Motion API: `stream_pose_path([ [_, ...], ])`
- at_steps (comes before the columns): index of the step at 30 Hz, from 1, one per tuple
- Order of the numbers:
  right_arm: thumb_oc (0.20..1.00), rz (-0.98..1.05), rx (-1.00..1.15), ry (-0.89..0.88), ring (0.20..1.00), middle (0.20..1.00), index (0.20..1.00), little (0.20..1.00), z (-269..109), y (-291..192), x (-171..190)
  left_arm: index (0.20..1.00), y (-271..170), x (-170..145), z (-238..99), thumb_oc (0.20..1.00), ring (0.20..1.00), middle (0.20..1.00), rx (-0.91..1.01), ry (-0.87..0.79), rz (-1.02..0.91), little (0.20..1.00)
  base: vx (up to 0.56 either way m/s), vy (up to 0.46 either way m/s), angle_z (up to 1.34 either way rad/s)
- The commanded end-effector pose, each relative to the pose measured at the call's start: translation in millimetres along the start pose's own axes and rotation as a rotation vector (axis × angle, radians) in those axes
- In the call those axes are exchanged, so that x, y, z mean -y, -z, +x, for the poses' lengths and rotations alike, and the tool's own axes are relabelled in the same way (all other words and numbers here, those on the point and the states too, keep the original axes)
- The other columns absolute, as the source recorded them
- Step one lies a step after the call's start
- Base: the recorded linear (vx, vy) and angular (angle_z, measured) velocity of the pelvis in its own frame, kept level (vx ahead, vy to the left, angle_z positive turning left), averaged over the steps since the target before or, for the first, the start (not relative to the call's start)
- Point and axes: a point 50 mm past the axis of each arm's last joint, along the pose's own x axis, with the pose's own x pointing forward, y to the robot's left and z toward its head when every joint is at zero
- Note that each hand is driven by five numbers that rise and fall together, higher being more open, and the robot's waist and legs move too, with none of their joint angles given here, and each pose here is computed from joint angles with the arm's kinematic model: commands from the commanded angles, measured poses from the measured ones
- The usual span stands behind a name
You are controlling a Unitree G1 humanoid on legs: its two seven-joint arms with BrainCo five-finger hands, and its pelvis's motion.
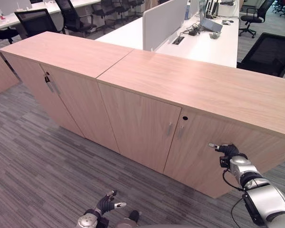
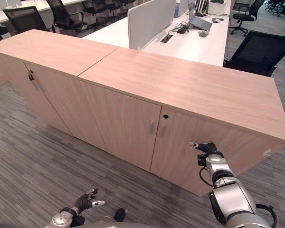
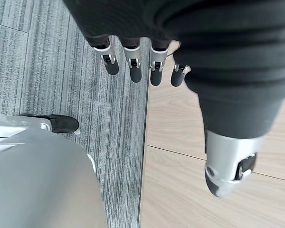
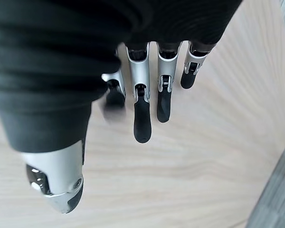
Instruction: Put the empty folder in the office cabinet
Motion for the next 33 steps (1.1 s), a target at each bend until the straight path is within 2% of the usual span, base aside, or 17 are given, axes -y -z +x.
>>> stream_pose_path([
  [1, 1.000, 0.189, 0.324, -0.102, 1.000, 1.000, 1.000, 1.000, -8.0, -65.7, -32.2, 1.000, -26.1, -18.4, 8.5, 1.000, 1.000, 1.000, 0.080, -0.068, -0.020, 1.000, -0.02, 0.039, -0.04],
  [3, 1.000, 0.197, 0.340, -0.134, 1.000, 1.000, 1.000, 1.000, -14.1, -54.4, -40.7, 1.000, -23.8, -18.4, 7.9, 1.000, 1.000, 1.000, 0.076, -0.083, -0.044, 1.000, -0.03, 0.044, -0.10],
  [4, 1.000, 0.221, 0.363, -0.218, 1.000, 1.000, 1.000, 1.000, -36.4, -16.2, -54.9, 1.000, -20.2, -17.7, 7.9, 1.000, 1.000, 1.000, 0.071, -0.118, -0.127, 1.000, -0.04, 0.044, -0.18],
  [12, 1.000, 0.163, 0.143, -0.268, 1.000, 1.000, 1.000, 1.000, -74.9, 85.0, -51.6, 1.000, -6.8, -19.8, 2.2, 1.000, 1.000, 1.000, 0.049, -0.145, -0.168, 1.000, -0.01, 0.040, -0.38],
  [20, 1.000, 0.054, -0.012, -0.311, 1.000, 1.000, 1.000, 1.000, -77.9, 120.0, -62.7, 1.000, -21.1, -29.2, 6.0, 1.000, 1.000, 1.000, 0.093, -0.157, -0.163, 1.000, -0.03, 0.024, -0.52],
  [24, 1.000, 0.059, -0.033, -0.311, 1.000, 1.000, 1.000, 1.000, -71.2, 116.4, -68.8, 1.000, -35.9, -34.2, 9.3, 1.000, 1.000, 1.000, 0.134, -0.167, -0.161, 1.000, -0.13, 0.010, -0.30],
  [33, 1.000, 0.069, -0.084, -0.319, 1.000, 1.000, 1.000, 1.000, -73.2, 127.8, -69.1, 1.000, -26.3, -33.9, 7.5, 1.000, 1.000, 1.000, 0.110, -0.167, -0.208, 1.000, 0.02, -0.038, -0.22],
])
